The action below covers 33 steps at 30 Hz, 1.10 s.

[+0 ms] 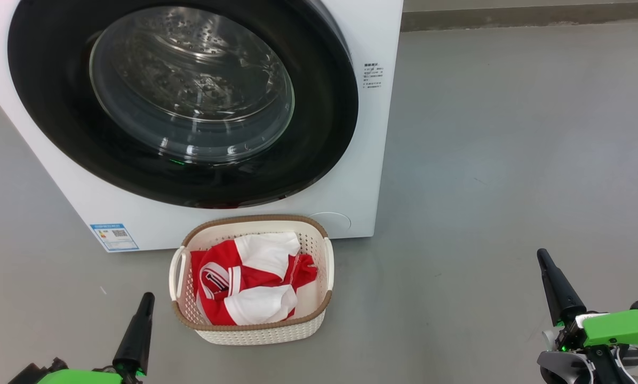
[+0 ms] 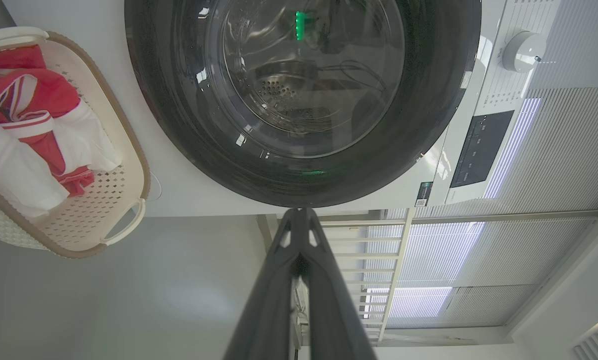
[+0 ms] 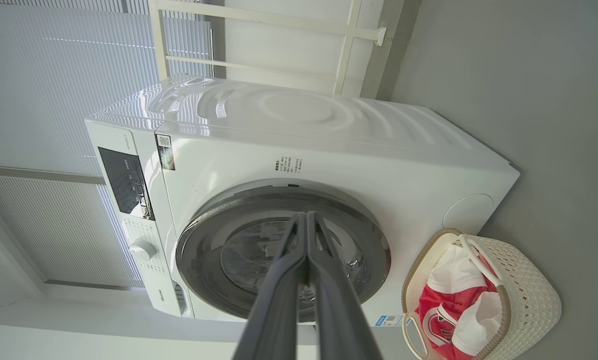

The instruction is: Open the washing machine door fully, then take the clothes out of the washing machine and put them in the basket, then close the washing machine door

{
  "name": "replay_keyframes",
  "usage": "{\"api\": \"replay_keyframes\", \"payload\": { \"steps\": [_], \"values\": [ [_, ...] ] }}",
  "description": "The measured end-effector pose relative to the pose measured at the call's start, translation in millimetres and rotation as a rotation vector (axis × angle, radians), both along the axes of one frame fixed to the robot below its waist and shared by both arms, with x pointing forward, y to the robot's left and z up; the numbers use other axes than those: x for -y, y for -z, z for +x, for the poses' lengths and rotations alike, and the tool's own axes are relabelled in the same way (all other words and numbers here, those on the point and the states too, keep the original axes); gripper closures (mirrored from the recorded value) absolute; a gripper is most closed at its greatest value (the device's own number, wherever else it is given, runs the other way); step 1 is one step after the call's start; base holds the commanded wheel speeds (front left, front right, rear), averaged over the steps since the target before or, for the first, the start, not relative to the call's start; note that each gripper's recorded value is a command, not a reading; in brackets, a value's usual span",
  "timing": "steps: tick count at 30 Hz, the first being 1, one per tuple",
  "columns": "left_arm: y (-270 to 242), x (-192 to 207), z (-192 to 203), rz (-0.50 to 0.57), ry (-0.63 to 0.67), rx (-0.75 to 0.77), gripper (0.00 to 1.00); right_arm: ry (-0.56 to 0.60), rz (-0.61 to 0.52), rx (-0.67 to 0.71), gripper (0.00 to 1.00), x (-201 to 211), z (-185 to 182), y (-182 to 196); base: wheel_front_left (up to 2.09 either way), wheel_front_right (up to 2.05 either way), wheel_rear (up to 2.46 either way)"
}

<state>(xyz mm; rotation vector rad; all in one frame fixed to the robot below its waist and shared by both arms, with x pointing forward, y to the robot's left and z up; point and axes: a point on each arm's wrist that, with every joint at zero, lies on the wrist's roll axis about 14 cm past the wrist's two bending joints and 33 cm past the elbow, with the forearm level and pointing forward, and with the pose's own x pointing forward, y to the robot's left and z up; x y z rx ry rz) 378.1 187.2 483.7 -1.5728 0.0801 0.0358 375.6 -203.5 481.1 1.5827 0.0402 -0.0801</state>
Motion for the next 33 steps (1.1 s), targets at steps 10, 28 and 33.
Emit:
{"api": "replay_keyframes", "payload": {
  "steps": [10, 28, 33],
  "values": [
    [0.0, 0.0, 0.0, 0.0, 0.0, 0.0, 1.0, 0.0, 0.0, 0.0, 1.0, 0.0, 0.0, 0.0, 0.0, 0.0, 0.0],
    [0.0, 0.0, 0.0, 0.0, 0.0, 0.0, 1.0, 0.0, 0.0, 0.0, 1.0, 0.0, 0.0, 0.0, 0.0, 0.0, 0.0],
    [0.0, 0.0, 0.0, 0.0, 0.0, 0.0, 1.0, 0.0, 0.0, 0.0, 1.0, 0.0, 0.0, 0.0, 0.0, 0.0, 0.0]
  ]
}}
